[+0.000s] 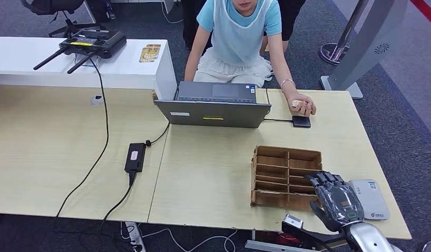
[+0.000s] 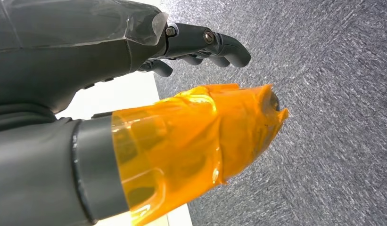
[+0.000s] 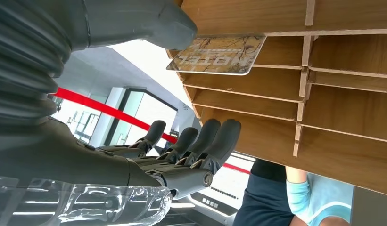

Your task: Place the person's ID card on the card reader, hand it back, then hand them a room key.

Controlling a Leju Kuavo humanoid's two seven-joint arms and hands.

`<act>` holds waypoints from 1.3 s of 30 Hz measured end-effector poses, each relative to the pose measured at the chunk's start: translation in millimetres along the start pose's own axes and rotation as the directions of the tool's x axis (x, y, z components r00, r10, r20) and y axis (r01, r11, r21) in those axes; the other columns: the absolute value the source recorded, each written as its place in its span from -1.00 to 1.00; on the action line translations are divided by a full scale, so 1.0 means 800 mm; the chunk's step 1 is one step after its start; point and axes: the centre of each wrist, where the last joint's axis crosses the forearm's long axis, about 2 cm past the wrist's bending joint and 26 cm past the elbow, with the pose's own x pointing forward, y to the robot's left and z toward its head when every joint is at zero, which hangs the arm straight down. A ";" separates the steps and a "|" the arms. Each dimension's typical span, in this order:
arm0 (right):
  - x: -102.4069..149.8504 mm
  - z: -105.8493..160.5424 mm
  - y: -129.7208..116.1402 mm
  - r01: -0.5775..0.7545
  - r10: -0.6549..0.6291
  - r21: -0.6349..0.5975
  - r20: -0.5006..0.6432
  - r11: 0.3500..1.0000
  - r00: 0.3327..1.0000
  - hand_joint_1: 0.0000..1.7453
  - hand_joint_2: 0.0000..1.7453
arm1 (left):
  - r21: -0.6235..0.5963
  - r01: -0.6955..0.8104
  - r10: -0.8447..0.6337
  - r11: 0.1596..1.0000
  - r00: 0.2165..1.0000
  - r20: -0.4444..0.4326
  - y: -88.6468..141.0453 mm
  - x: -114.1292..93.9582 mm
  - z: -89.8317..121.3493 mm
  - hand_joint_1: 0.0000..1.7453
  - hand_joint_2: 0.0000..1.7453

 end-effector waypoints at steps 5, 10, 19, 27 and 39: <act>0.000 0.000 0.002 -0.001 0.001 0.007 0.000 1.000 1.000 -0.18 1.00 | 0.001 0.001 -0.001 1.000 1.000 0.000 0.000 0.000 0.000 -1.00 -1.00; 0.001 -0.001 0.005 0.001 -0.001 0.015 0.007 1.000 1.000 -0.11 1.00 | 0.002 0.003 -0.003 1.000 1.000 0.000 0.000 0.000 0.000 -1.00 -1.00; 0.001 -0.001 0.009 0.010 -0.010 0.030 0.013 0.999 1.000 0.42 1.00 | 0.005 0.008 -0.008 1.000 1.000 0.001 0.000 0.000 0.000 -1.00 -1.00; -0.001 -0.001 0.009 0.008 -0.008 0.032 0.013 0.999 1.000 0.50 1.00 | 0.008 0.009 -0.009 1.000 1.000 -0.001 0.000 0.000 0.000 -1.00 -1.00; -0.001 0.000 0.009 0.046 -0.045 -0.041 0.033 0.998 0.998 0.52 1.00 | 0.013 0.009 -0.009 1.000 1.000 -0.001 0.001 0.000 0.000 -1.00 -1.00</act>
